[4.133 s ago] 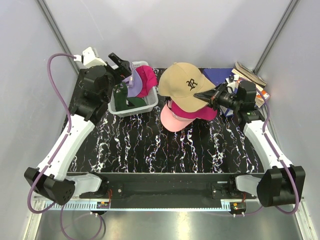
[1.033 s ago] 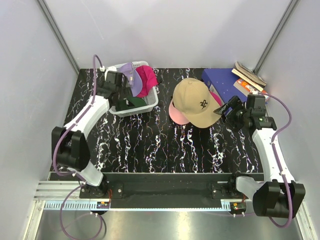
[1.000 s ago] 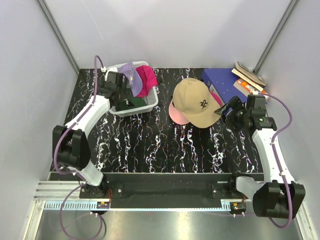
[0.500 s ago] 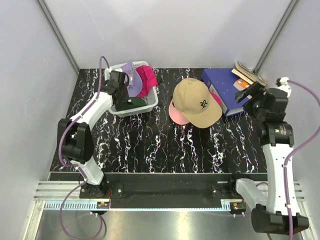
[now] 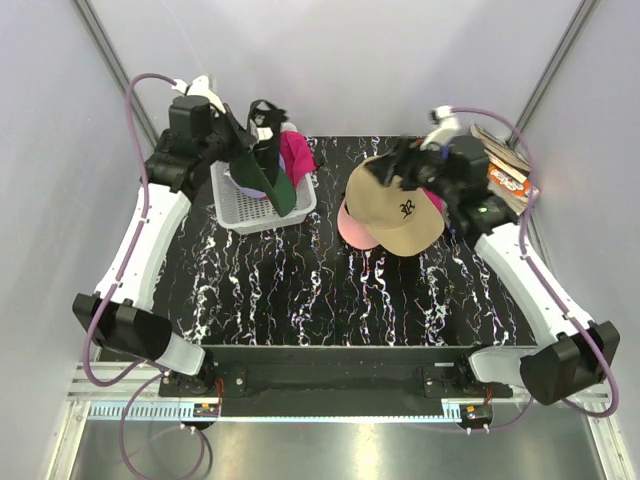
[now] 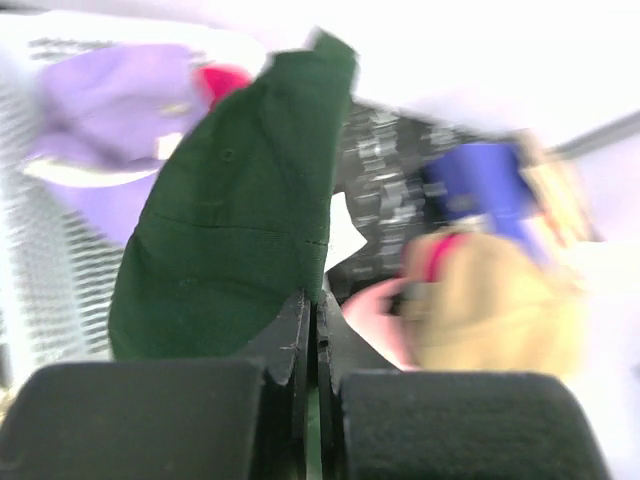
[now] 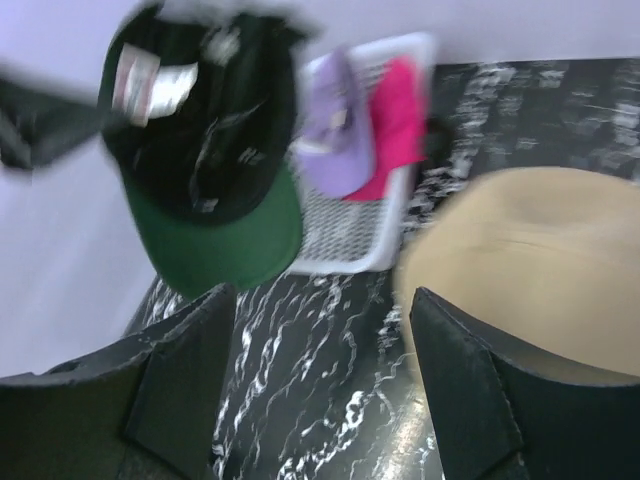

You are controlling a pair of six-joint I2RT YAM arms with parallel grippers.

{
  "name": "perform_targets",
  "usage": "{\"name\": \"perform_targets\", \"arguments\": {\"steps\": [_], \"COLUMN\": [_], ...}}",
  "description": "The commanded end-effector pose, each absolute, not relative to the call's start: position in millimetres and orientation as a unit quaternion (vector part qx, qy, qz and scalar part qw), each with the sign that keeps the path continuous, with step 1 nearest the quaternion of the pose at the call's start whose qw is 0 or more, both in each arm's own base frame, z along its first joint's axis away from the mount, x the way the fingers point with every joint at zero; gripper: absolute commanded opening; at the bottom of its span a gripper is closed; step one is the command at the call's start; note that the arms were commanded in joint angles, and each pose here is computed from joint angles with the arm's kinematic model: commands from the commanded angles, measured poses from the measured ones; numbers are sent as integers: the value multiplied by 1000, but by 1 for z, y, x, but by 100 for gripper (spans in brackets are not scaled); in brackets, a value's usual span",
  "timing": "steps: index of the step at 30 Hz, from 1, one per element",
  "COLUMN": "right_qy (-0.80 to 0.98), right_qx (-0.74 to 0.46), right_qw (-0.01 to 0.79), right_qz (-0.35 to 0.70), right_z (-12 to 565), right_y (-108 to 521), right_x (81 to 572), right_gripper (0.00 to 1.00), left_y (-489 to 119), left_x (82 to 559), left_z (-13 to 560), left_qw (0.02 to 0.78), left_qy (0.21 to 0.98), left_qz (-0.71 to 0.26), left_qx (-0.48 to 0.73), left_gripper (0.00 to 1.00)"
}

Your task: Stack the hats

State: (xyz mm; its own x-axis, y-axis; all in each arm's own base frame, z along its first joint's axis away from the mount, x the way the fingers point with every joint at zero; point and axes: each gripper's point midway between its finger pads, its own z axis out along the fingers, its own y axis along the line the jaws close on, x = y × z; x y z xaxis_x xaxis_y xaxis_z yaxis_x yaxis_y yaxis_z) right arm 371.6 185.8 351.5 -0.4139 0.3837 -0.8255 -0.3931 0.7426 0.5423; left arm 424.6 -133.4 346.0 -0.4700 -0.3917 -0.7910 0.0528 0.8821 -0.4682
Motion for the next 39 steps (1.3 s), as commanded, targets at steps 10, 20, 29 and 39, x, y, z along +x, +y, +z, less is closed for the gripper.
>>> {"name": "perform_targets", "arguments": {"steps": [10, 20, 29, 39], "right_qy": [604, 622, 647, 631], "right_qx": [-284, -288, -235, -199], "right_qw": [657, 655, 666, 711], "right_qz": [350, 317, 288, 240], "right_z": [423, 398, 394, 386], "right_y": [327, 348, 341, 328], "right_x": [290, 291, 306, 325], "right_gripper": [80, 83, 82, 79], "left_y": [-180, -213, -218, -221], "left_x": [381, 350, 330, 312], "left_z": [469, 514, 534, 554], "left_qw": [539, 550, 571, 566], "left_qy": [726, 667, 633, 602], "left_qz": [-398, -473, -489, -528], "left_qx": [-155, -167, -184, -195], "left_gripper": [0, 0, 0, 0]}}
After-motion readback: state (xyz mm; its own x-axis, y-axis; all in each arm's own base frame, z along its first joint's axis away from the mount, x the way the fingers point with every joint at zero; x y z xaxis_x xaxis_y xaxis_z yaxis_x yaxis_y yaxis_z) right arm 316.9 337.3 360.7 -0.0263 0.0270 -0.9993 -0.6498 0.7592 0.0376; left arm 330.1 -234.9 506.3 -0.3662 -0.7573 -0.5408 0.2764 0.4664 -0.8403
